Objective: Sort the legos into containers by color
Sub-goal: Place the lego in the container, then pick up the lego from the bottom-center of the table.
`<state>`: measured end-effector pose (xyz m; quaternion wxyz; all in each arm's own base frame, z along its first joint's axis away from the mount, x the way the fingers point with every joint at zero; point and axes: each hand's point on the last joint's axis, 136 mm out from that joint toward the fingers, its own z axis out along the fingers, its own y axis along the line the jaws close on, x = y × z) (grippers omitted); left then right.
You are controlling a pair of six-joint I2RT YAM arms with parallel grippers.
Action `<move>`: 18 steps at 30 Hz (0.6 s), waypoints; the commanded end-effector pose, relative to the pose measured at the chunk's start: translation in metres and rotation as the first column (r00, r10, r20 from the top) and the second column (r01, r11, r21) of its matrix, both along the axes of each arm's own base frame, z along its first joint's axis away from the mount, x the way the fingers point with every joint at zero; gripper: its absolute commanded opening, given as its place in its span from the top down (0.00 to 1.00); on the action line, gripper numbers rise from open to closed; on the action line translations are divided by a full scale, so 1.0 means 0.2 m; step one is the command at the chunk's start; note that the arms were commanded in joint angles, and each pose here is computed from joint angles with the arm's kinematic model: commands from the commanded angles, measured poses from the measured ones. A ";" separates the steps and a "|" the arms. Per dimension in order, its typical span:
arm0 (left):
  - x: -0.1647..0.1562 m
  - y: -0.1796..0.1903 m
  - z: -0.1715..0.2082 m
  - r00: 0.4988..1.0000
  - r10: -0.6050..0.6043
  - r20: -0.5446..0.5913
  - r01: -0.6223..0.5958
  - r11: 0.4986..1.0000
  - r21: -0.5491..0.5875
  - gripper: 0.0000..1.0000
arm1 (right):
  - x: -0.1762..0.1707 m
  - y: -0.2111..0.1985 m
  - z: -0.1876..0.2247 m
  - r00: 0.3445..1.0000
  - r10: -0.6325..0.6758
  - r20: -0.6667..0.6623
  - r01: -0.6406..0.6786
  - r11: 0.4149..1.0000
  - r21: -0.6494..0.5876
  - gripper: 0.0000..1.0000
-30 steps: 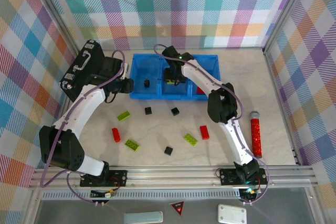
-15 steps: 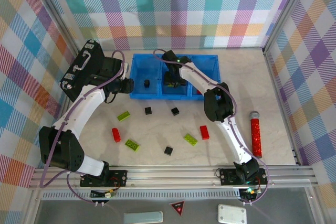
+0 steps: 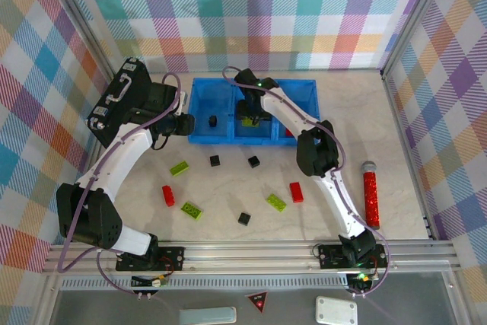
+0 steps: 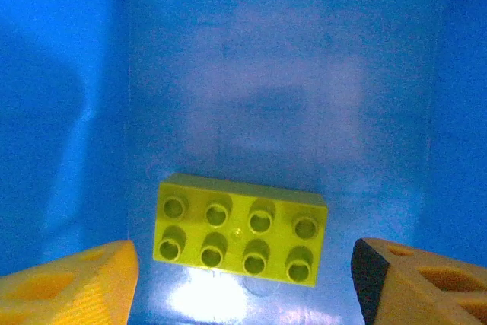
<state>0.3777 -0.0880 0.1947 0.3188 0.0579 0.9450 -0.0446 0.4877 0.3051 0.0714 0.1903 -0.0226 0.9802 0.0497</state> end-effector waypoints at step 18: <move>-0.01 0.01 0.04 1.000 0.007 0.028 -0.007 1.000 -0.019 0.52 | -0.36 -0.14 0.55 0.991 0.130 0.019 -0.130 0.991 0.029 0.27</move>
